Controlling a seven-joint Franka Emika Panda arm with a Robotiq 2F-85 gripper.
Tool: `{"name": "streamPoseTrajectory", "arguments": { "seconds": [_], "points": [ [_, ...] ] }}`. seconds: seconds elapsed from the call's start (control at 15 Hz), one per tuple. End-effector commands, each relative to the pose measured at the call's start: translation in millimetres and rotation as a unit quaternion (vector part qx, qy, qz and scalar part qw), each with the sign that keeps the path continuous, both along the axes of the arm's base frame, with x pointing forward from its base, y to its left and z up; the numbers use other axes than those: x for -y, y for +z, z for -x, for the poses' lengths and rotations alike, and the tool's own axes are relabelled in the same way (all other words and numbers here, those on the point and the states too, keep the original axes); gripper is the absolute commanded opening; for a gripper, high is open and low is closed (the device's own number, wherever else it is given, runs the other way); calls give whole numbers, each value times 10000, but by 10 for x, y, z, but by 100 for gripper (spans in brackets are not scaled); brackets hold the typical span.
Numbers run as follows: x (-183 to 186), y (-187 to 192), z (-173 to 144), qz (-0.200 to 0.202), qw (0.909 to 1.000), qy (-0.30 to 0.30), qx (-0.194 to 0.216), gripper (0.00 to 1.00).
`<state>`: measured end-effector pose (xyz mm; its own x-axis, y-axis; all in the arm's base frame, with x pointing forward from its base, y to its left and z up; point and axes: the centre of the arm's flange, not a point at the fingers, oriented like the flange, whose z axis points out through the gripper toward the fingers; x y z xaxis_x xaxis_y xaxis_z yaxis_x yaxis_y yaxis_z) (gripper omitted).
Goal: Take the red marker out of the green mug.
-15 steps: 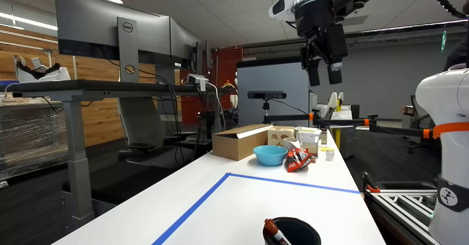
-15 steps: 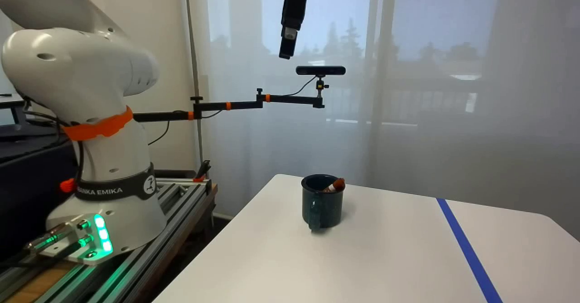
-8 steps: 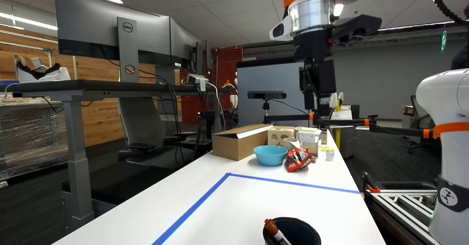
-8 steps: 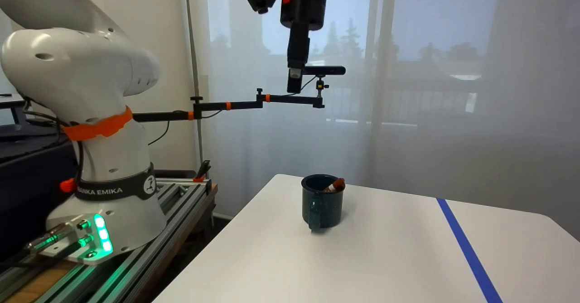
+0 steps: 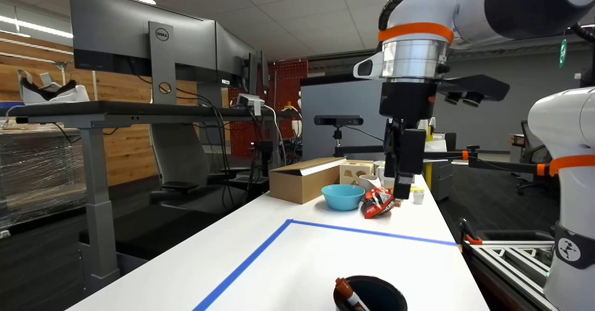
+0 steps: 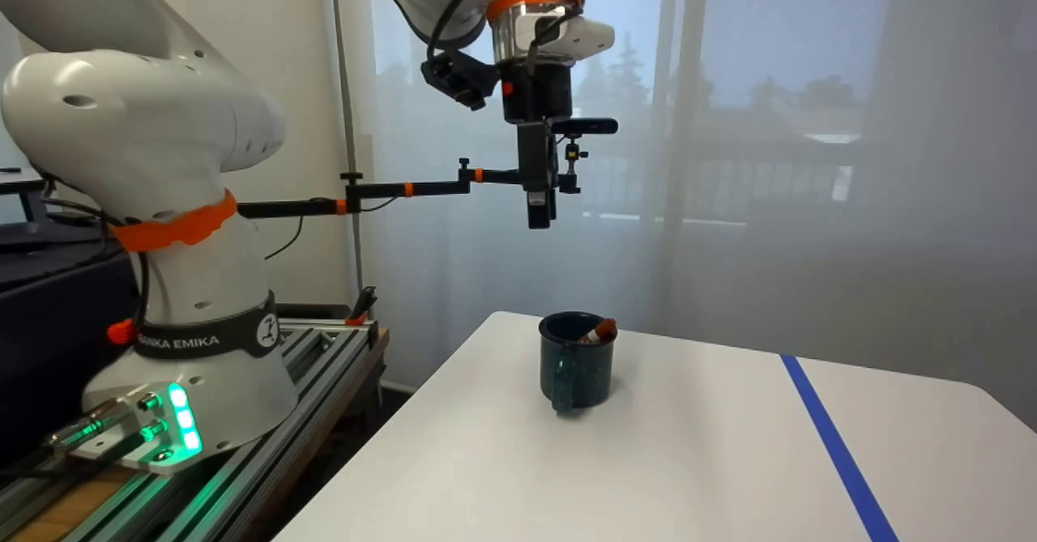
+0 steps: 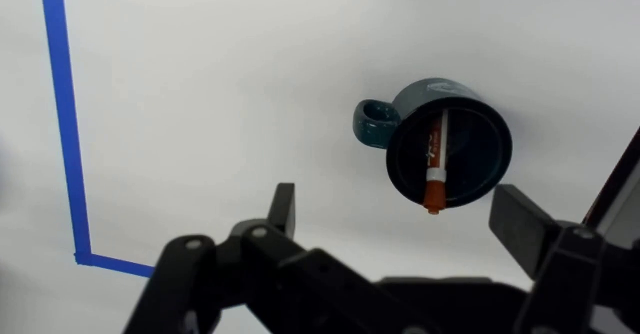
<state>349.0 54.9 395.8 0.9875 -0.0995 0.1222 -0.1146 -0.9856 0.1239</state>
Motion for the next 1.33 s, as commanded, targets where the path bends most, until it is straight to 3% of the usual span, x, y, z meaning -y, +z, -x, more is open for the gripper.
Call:
{"name": "streamPoseTrajectory", "arguments": {
  "seconds": [0.0, 0.8, 1.27],
  "points": [
    [-158, -176, -47, 77, 9992, -107, 383, 100],
    [-280, -860, -491, 6, 9981, 10, 619, 100],
    [-503, -1133, -446, 47, 9979, 173, 614, 100]
  ]
}}
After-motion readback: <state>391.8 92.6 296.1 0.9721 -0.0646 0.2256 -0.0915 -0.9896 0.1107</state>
